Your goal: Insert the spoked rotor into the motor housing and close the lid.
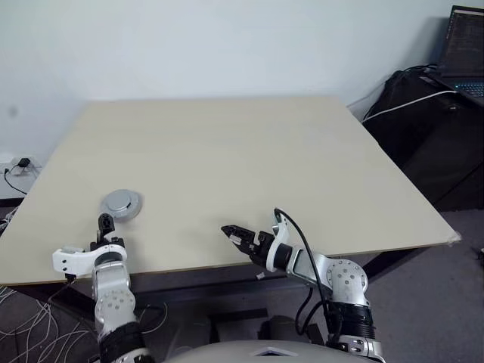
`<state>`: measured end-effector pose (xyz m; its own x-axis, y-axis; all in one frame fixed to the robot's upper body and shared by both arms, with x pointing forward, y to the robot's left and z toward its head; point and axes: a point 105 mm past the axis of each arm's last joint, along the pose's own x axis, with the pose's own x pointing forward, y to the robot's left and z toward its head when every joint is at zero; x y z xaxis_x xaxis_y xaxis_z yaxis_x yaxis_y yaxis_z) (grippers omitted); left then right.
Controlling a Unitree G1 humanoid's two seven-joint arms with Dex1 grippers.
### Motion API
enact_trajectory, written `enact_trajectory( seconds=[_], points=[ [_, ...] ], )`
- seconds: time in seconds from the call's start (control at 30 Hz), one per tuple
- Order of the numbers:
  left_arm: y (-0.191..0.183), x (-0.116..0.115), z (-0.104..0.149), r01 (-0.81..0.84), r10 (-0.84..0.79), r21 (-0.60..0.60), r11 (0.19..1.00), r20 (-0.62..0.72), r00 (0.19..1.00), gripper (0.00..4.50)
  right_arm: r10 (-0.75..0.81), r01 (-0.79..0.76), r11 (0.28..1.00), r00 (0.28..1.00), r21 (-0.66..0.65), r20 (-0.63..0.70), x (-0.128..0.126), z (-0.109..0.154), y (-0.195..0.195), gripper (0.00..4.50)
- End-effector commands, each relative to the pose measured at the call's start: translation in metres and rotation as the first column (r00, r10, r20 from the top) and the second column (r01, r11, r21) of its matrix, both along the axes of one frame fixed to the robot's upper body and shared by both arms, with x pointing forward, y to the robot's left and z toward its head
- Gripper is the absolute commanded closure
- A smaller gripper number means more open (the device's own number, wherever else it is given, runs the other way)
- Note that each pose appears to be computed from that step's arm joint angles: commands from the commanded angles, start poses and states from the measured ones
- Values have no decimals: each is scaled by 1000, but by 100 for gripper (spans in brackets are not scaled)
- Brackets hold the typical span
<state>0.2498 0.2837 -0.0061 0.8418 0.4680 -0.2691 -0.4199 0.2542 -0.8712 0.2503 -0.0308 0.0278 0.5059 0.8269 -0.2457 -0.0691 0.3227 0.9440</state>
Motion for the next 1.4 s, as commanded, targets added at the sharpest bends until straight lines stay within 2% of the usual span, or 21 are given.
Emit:
enact_trajectory(
  seconds=[0.03, 0.13, 0.23, 0.33, 0.4, 0.47, 0.57, 0.7, 0.87, 1.03, 1.13, 1.4],
  points=[
    [-73, 6, 8, 239, -228, -89, 967, 115, 967, 4, -50, 44, 998, 994, 55, 101, 8, 25, -1, 0],
    [-87, 3, 13, 346, -339, -39, 937, 130, 932, 4, -92, 87, 995, 987, 42, 134, 10, 29, -7, 0],
    [-103, 2, 16, 457, -463, 84, 886, 82, 883, 4, -183, 207, 976, 949, -69, 257, 14, 32, -25, 0],
    [-111, 4, 21, 502, -516, 156, 851, 64, 854, 4, -195, 267, 951, 909, -155, 369, 14, 34, -34, 0],
    [-115, 7, 27, 548, -577, 316, 775, 0, 817, 4, -175, 341, 899, 855, -275, 488, 13, 32, -46, 0],
    [-119, 9, 31, 572, -613, 433, 697, -54, 788, 4, -161, 417, 842, 799, -341, 580, 14, 31, -56, 0],
    [-124, 10, 33, 586, -643, 584, 561, -139, 753, 4, -85, 546, 715, 688, -437, 720, 13, 28, -72, 0],
    [-130, 7, 35, 564, -657, 725, 396, -206, 725, 4, 59, 616, 602, 600, -507, 798, 9, 22, -77, 0],
    [-132, 4, 36, 495, -629, 829, 261, -243, 738, 4, 165, 648, 545, 539, -532, 826, 2, 13, -79, 0],
    [-139, 1, 38, 435, -610, 895, 102, -289, 738, 4, 216, 635, 537, 533, -556, 818, -5, 2, -78, 0],
    [-147, -2, 34, 441, -635, 895, 66, -303, 711, 4, 219, 618, 558, 534, -554, 817, -8, 1, -74, 0],
    [-148, 4, 30, 459, -650, 886, 74, -306, 695, 4, 195, 644, 531, 539, -550, 819, -5, 2, -78, 0]
  ],
)
